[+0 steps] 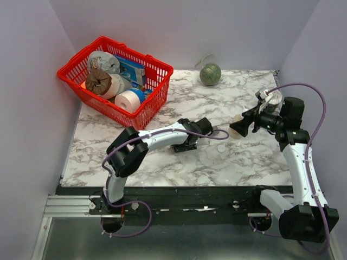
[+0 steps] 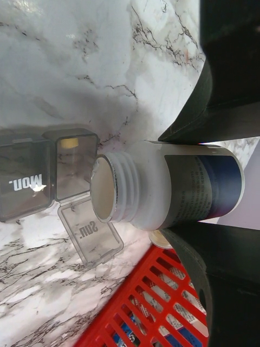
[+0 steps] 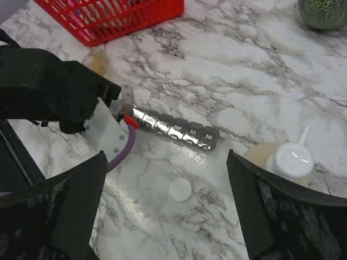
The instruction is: Sort the pills into containers
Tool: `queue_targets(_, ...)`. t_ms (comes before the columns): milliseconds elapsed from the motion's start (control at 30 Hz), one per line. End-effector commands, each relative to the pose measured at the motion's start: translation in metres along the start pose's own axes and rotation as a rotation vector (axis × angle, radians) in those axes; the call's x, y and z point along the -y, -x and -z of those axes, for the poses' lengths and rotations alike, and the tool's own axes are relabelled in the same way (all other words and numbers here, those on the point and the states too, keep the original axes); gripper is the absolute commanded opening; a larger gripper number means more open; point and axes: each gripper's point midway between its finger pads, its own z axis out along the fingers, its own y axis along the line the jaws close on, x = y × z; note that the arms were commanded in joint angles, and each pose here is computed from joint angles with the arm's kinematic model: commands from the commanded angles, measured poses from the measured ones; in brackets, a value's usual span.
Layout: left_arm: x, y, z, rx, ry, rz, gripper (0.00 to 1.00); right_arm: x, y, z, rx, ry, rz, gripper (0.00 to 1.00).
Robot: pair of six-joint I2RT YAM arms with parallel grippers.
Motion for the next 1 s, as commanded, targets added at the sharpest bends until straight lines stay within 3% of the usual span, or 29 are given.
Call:
queue_targets(0, -0.003, -0.003, 0.001, -0.045, 0.035, -0.037, 0.0, -0.008, 0.012, 0.006, 0.026, 0.026, 0.02, 1.0)
queue_targets(767, -0.005, 0.002, 0.004, -0.042, 0.082, -0.081, 0.0, -0.007, 0.011, 0.005, 0.023, 0.022, 0.019, 1.0)
queue_targets(967, -0.011, 0.006, 0.013, 0.034, 0.103, -0.016, 0.0, -0.007, 0.011, 0.005, 0.024, 0.025, 0.024, 1.0)
